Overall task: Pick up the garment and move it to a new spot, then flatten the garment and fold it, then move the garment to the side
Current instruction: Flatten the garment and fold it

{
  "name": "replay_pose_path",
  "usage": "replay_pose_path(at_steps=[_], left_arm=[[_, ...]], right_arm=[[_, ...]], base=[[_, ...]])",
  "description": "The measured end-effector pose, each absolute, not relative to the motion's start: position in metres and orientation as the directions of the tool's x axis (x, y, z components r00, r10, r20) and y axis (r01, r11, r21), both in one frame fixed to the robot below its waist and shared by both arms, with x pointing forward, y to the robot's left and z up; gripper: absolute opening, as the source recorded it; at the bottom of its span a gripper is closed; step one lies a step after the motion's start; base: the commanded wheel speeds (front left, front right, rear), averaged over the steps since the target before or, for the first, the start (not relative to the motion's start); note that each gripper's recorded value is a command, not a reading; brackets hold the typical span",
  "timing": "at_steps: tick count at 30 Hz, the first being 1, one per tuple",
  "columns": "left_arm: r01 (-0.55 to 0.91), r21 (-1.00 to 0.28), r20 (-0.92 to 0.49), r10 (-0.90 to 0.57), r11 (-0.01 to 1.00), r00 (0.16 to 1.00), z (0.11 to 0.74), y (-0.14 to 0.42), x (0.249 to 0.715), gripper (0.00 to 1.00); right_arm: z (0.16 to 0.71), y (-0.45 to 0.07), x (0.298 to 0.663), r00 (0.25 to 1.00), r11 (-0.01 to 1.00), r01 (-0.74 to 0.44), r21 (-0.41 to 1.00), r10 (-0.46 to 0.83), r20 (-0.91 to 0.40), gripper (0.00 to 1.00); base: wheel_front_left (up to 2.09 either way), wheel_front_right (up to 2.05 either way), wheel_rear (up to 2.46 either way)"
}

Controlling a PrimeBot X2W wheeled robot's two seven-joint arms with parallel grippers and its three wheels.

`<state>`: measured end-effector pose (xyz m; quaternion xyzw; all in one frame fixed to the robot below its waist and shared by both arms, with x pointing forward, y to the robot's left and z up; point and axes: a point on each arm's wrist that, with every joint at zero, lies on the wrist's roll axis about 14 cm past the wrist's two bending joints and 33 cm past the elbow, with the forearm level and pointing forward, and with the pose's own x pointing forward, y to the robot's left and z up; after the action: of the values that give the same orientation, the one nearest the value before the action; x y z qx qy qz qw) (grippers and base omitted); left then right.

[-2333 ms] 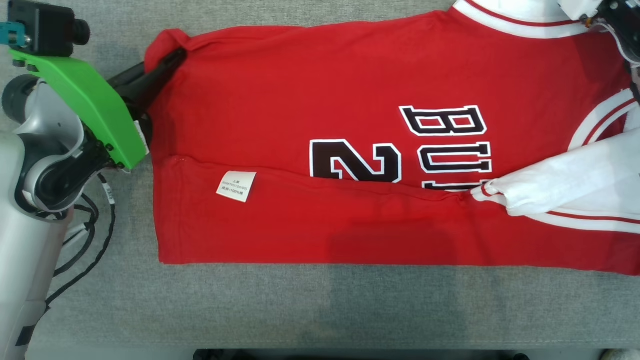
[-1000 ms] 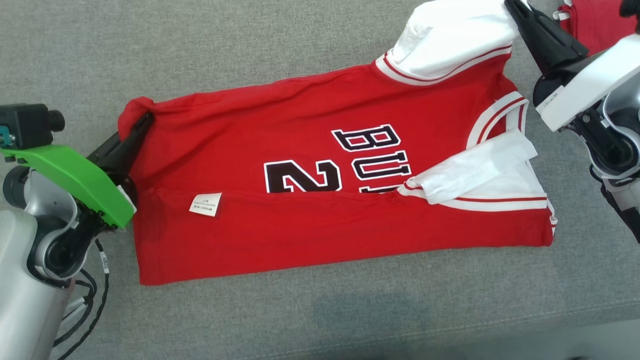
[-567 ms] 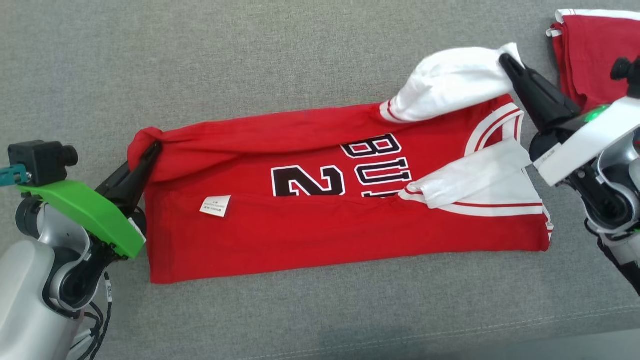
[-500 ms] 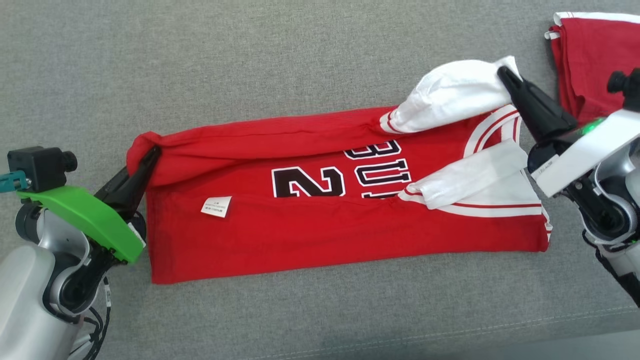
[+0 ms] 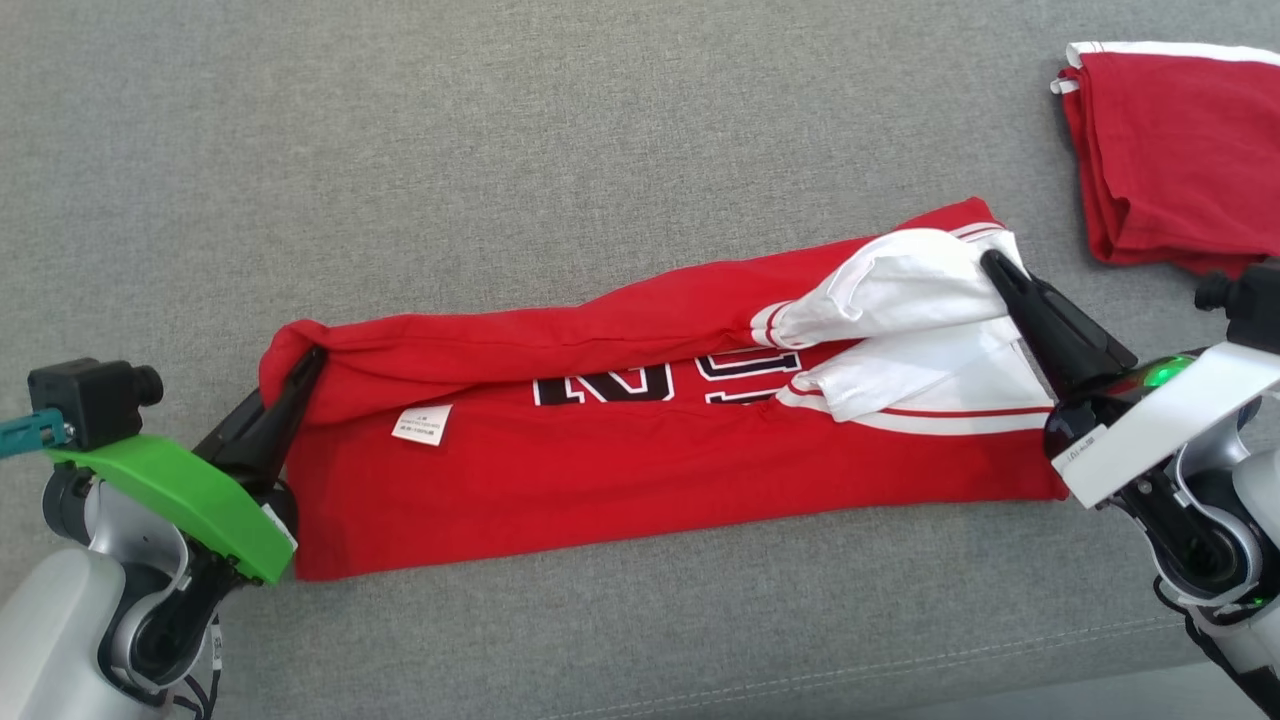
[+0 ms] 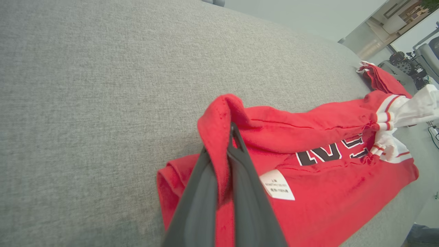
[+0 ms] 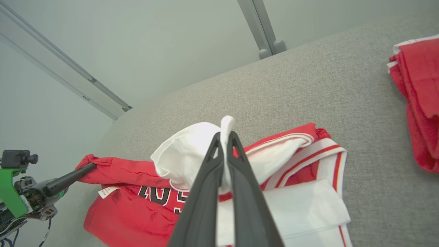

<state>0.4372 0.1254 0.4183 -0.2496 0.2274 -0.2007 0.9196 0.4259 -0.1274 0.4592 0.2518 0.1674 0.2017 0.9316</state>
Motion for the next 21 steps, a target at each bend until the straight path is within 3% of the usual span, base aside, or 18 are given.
replay_pose_path(at_steps=[17,19,21], left_arm=[[0.234,-0.569,-0.335,-0.482,0.788,0.809,0.406,0.122,0.415,0.0],[0.229,-0.569,-0.334,-0.476,0.79,0.814,0.405,0.124,0.414,0.13],[0.224,-0.568,-0.338,-0.473,0.792,0.813,0.404,0.125,0.412,0.16]], right_arm=[[0.432,-0.135,0.38,0.834,0.822,-0.217,0.526,0.436,-0.338,0.0],[0.429,-0.136,0.377,0.83,0.829,-0.215,0.517,0.433,-0.35,0.0],[0.425,-0.136,0.373,0.824,0.835,-0.215,0.507,0.434,-0.365,0.0]], base=[[0.0,0.0,0.0],[0.0,0.0,0.0],[0.0,0.0,0.0]])
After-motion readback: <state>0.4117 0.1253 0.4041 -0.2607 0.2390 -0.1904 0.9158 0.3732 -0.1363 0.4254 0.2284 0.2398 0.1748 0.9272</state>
